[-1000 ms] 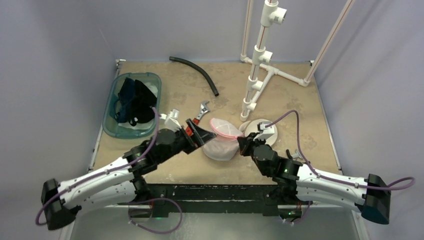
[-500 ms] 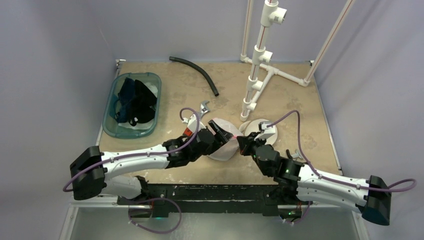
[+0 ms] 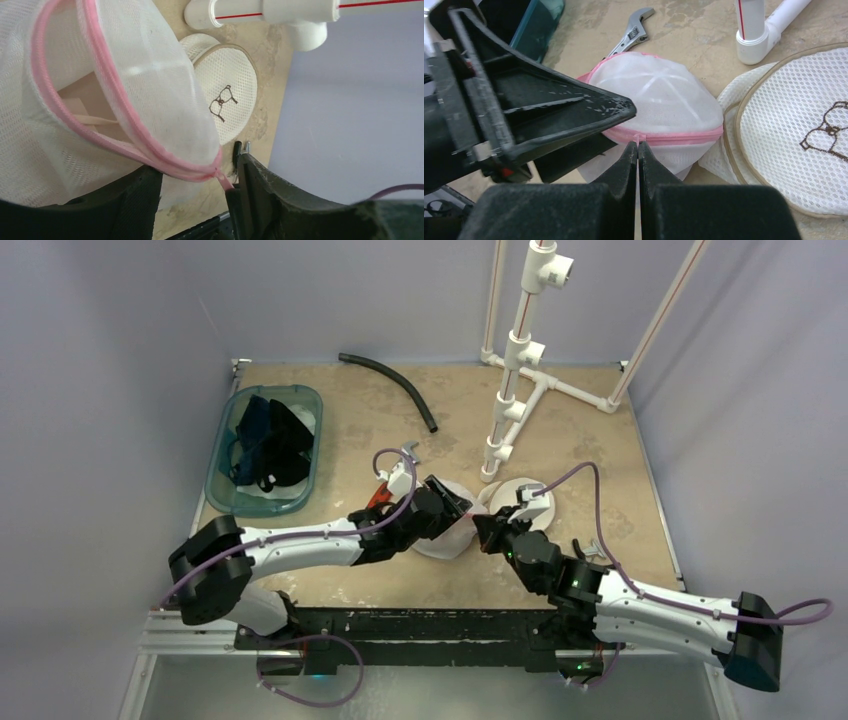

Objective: Unzip the laundry bag and remove the bra
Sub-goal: Unzip the laundry bag at the center of the board.

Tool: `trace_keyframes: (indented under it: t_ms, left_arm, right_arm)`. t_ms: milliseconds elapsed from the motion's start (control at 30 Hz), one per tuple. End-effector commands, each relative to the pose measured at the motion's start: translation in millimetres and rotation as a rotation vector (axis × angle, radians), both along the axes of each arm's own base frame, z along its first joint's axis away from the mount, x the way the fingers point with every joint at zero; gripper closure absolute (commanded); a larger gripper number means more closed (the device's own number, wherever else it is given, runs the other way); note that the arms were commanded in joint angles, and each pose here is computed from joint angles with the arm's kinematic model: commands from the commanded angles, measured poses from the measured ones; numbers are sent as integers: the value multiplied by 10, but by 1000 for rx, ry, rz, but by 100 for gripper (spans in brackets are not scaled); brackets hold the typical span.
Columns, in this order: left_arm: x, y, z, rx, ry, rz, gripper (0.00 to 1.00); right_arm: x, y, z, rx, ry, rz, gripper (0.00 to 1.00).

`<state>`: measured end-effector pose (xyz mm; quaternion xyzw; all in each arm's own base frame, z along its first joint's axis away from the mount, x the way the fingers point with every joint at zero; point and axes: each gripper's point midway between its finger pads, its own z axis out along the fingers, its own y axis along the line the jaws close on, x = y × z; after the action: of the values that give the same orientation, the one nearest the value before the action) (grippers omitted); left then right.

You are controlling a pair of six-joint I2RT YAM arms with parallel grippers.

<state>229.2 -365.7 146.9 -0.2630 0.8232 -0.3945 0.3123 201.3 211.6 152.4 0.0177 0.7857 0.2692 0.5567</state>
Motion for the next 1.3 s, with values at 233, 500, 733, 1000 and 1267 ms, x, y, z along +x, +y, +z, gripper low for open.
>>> trace_keyframes:
  t_ms: [233,500,733,1000,1267]
  left_arm:
    - [196,45,56,-44,-4,4,100]
    - [166,455,369,-98,-69,-58,100]
    - [87,834,545,-98,-124,-162,100]
    - [22,1305,435,-63,-109,-170,100]
    - [87,1675,351,3,-88,-130,100]
  right_arm:
    - [-6,25,163,39,-57,30,100]
    - [14,37,41,15,-28,13,100]
    - [59,141,19,19,-23,13,100]
    - [157,272,1,-2,-25,-3,100]
    - [165,243,16,-9,-29,-14,100]
